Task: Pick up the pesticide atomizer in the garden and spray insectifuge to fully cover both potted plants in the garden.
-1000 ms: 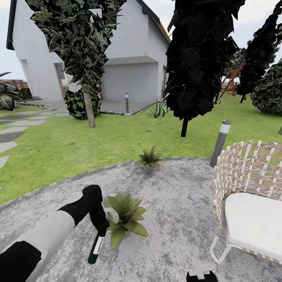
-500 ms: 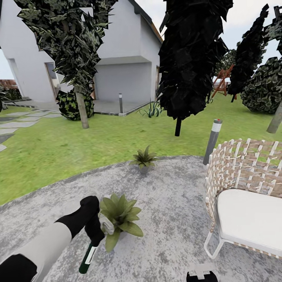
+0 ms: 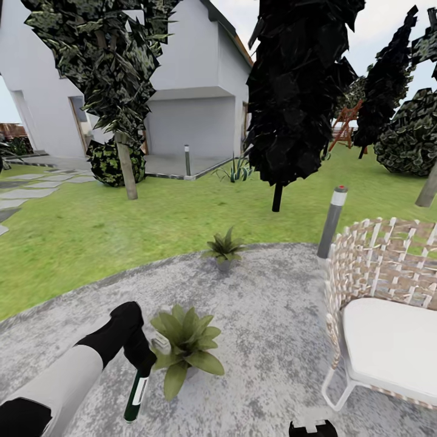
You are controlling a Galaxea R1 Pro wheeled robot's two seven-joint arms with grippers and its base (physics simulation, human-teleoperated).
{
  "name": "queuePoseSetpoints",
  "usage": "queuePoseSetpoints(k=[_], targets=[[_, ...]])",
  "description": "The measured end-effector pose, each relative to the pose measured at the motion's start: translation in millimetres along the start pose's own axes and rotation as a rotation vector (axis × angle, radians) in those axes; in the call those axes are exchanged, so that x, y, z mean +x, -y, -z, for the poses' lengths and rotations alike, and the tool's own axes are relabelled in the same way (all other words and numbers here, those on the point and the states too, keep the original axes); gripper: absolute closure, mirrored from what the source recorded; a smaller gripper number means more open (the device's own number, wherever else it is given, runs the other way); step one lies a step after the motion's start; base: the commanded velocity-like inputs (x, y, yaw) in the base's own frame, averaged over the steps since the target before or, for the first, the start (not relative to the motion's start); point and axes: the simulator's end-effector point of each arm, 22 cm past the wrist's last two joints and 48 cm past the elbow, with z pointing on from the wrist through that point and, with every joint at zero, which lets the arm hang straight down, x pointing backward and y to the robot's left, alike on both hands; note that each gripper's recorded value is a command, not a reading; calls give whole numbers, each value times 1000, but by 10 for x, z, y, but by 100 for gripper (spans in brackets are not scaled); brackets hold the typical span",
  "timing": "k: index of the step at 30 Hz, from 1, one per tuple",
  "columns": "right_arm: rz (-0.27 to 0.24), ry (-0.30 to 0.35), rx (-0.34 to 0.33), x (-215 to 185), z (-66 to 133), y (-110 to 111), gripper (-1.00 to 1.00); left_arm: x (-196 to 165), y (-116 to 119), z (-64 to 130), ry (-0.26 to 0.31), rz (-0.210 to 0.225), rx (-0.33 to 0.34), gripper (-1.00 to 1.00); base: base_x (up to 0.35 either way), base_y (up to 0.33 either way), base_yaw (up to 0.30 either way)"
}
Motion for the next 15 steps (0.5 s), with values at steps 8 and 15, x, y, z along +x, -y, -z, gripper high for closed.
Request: queuePoseSetpoints(k=[8, 15], targets=[[-3, -9, 0, 39, -5, -18, -100, 10, -6, -43, -13, -4, -2, 100, 123, 43, 0], [-2, -15, -1, 117, -45, -46, -100, 27, -30, -123, -14, 3, 0, 100, 1, 0, 0]])
